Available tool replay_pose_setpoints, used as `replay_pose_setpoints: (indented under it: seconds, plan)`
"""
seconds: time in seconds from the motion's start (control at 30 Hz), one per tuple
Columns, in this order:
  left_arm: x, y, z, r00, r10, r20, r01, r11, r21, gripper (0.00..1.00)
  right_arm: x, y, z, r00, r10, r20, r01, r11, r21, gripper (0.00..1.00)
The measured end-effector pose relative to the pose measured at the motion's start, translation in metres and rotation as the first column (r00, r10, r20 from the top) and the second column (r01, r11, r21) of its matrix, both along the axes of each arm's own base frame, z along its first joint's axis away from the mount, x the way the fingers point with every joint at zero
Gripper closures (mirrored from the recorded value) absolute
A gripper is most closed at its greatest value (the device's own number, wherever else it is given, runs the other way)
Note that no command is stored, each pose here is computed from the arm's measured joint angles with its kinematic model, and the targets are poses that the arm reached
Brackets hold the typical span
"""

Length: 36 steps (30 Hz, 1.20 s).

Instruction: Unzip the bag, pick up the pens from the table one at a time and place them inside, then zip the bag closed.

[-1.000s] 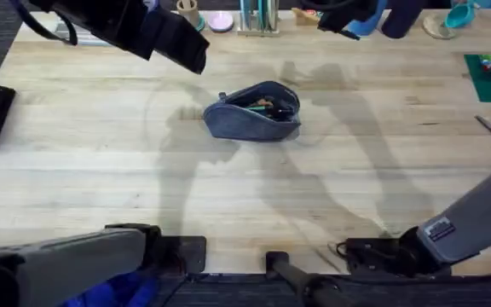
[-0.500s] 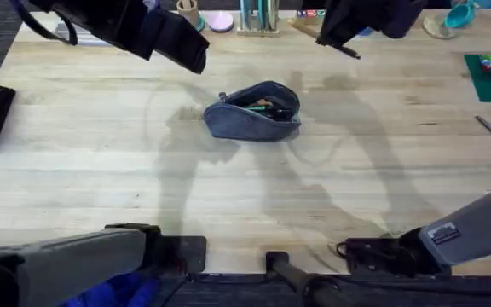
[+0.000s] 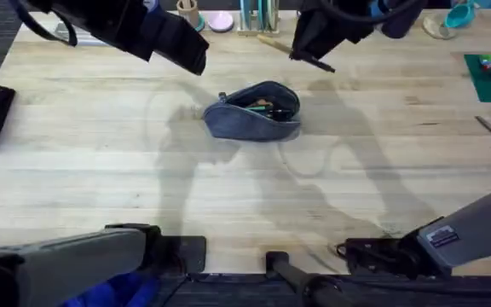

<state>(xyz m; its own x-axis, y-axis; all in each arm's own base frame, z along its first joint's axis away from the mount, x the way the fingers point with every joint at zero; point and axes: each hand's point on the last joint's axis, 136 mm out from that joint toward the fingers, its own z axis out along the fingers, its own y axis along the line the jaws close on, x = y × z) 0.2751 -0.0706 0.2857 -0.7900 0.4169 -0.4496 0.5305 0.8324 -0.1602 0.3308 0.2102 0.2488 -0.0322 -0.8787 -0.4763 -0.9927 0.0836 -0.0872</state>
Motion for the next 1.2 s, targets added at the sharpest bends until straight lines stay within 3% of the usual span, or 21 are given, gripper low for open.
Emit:
replay_pose_setpoints:
  seconds: [0.37,0.63,1.2]
  plan:
    - [0.0,0.0,0.0,1.0,0.0,-0.001,0.0,1.0,0.0,0.005,-0.015,0.008,-0.056,0.992,0.081,-0.097,-0.081,0.997,0.012,0.971]
    - [0.0,0.0,0.0,1.0,0.0,0.001,0.0,1.0,0.0,0.006,-0.018,0.023,-0.078,0.989,0.125,-0.084,-0.124,0.992,0.023,0.972]
    - [0.0,0.0,0.0,1.0,0.0,0.001,0.0,1.0,0.0,0.005,-0.001,0.039,-0.124,0.981,0.143,-0.129,-0.143,0.99,0.013,0.971]
